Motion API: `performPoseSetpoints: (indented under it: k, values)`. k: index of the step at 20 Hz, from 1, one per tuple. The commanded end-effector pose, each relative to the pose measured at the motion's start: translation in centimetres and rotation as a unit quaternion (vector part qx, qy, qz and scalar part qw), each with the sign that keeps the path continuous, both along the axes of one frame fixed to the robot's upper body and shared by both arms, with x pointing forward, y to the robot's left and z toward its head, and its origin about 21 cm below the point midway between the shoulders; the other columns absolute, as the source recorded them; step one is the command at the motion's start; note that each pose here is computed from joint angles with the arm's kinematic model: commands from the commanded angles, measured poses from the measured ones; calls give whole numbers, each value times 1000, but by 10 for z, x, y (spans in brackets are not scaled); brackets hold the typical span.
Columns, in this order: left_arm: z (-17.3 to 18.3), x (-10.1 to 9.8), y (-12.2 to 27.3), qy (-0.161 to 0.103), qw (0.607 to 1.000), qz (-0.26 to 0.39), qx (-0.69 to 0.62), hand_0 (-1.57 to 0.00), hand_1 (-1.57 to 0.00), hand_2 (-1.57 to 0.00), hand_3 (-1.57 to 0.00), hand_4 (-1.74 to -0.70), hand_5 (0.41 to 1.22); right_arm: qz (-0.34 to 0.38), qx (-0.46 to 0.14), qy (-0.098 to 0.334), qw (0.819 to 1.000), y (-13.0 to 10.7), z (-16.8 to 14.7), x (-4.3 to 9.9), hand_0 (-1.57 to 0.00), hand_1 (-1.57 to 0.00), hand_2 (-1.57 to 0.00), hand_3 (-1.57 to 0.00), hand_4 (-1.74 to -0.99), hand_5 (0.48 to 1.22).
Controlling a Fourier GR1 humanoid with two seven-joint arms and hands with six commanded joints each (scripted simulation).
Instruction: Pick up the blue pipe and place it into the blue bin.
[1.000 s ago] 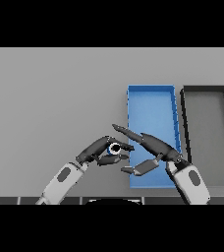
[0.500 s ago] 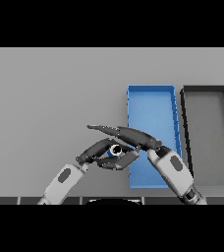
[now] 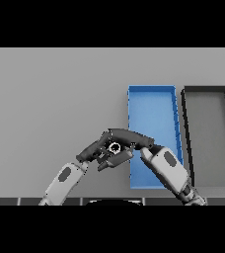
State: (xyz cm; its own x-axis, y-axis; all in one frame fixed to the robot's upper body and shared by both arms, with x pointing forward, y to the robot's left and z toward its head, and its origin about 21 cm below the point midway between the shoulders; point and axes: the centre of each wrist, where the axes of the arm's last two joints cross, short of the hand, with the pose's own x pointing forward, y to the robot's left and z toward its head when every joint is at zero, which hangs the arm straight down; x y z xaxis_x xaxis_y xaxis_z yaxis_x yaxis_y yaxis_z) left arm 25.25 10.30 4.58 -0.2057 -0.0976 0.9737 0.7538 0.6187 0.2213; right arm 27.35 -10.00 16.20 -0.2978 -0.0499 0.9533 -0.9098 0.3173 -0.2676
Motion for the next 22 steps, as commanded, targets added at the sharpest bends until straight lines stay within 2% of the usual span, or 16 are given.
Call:
performPoseSetpoints:
  k: [1, 3, 7, 8, 10, 12, 13, 16, 18, 22]
  values:
    - [0, -1, -2, 3, 1000, -3, -13, -1363, -1344, -1254, -1312, -1686, 1221, 3, 8, -4, 1000, -3, -3, -1, -1392, -1388, -1396, -1320, -1452, 968]
    - [-1, 0, -3, 2, 1000, -2, -20, -1438, -1426, -1348, -1405, -1706, 1221, -1, -5, -51, 999, -2, 2, -3, -1456, -1454, -1459, -1410, -1447, 1059]
    - [0, 0, 4, 11, 1000, 8, -17, -1516, -1512, -1388, -1503, -1727, 1221, 1, 8, -40, 999, 1, 0, -5, -1524, -1523, -1525, -1505, -1475, 1155]
    - [1, 1, 4, -3, 1000, 9, -16, -1435, -1354, -1221, -1333, -1648, 1221, -6, 16, -33, 999, 2, 2, -3, -1533, -1533, -1534, -1518, -1480, 1168]
    - [-1, 0, 8, -37, 999, -13, 15, -925, -866, -781, -853, -1415, 1221, -9, 19, -18, 1000, 2, 2, -5, -1547, -1546, -1548, -1537, -1487, 1187]
    - [-2, 2, 11, -56, 997, -38, 43, -592, -554, -500, -546, -1216, 1221, -13, 3, -20, 1000, 1, 2, -7, -1556, -1555, -1556, -1549, -1490, 1199]
    - [-2, 2, 12, -64, 996, -41, 54, -473, -443, -399, -436, -1143, 1187, -12, 0, -20, 1000, 2, 1, -7, -1559, -1558, -1559, -1554, -1491, 1204]
    - [-2, 1, 11, -73, 995, -30, 65, -242, -226, -204, -223, -999, 930, 0, 14, -22, 1000, 3, 0, -12, -1565, -1565, -1565, -1562, -1494, 1212]
    - [0, 5, 15, -67, 994, -20, 78, -154, -145, -130, -142, -942, 785, -1, 10, -23, 1000, 4, 1, -11, -1567, -1567, -1567, -1565, -1496, 1215]
    - [-2, 5, 12, -58, 995, -17, 81, -63, -59, -53, -58, -887, 638, -8, 4, -33, 999, 3, 1, -9, -1569, -1569, -1569, -1569, -1493, 1219]
